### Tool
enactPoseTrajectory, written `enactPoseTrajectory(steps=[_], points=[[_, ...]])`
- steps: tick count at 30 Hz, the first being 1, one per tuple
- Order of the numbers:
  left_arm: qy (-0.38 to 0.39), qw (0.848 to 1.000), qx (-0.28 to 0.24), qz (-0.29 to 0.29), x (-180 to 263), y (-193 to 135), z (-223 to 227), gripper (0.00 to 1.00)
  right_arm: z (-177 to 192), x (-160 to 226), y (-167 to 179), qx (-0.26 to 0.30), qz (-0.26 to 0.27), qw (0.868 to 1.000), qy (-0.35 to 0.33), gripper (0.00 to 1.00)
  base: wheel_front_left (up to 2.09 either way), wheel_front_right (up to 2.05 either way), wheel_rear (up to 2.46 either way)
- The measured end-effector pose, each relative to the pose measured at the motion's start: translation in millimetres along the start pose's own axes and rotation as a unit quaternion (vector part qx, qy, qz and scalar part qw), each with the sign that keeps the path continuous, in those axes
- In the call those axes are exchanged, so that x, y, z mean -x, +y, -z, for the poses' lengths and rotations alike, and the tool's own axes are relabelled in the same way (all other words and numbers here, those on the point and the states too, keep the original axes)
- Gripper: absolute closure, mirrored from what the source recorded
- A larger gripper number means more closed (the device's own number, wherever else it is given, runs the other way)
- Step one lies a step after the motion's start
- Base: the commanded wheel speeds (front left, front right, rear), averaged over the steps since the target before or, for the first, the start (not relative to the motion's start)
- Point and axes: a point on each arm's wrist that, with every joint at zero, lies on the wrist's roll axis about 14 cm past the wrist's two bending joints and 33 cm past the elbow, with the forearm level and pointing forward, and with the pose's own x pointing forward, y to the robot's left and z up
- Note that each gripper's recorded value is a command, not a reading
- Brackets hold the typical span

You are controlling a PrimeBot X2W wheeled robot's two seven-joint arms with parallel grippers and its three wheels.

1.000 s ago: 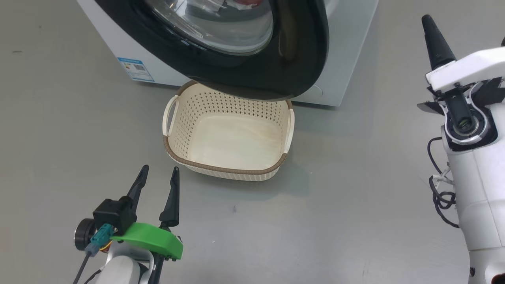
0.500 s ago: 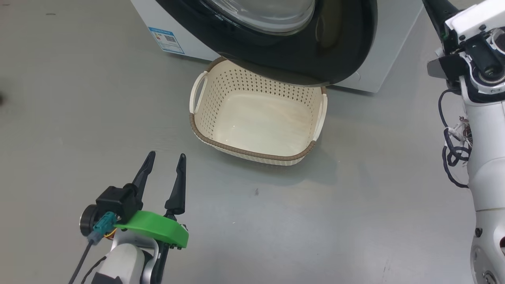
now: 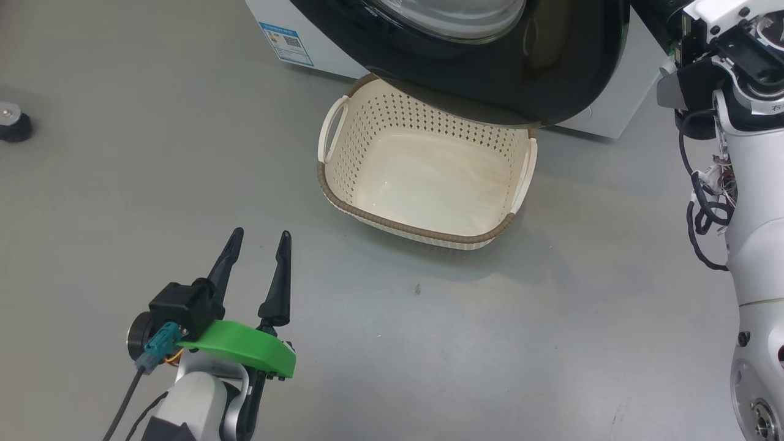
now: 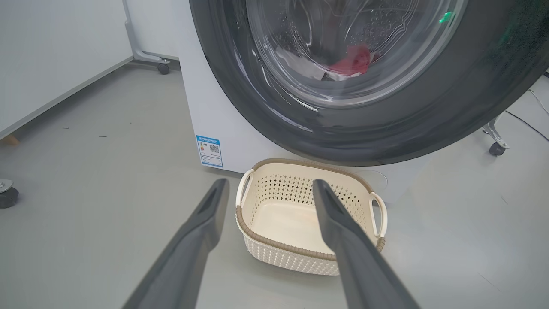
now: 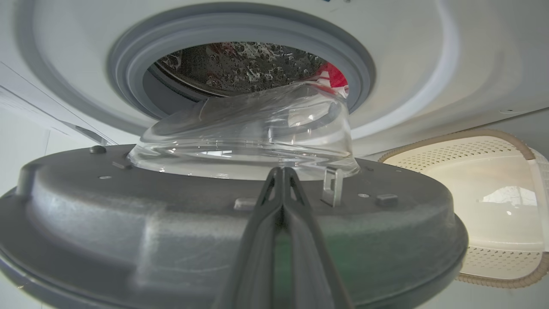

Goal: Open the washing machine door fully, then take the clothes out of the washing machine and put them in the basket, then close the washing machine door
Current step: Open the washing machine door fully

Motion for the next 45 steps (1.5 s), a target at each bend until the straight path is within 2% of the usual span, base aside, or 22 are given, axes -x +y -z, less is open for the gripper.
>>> enactPoseTrajectory(steps=[9,25,45], points=[[-0.001,1.0,0.003,-0.004,0,2,-1,0.0,10,-2,-8,-0.021,0.014,0.999,0.033,1.0,0.0,0.0,0.0],[-0.008,1.0,0.002,0.005,-1,-5,-6,0.0,25,0,-3,-0.05,0.009,0.996,0.072,1.0,0.0,0.0,0.0],[-0.037,0.999,-0.001,0.016,6,-13,-25,0.0,77,14,12,-0.063,0.0,0.988,0.139,1.0,0.0,0.0,0.0]])
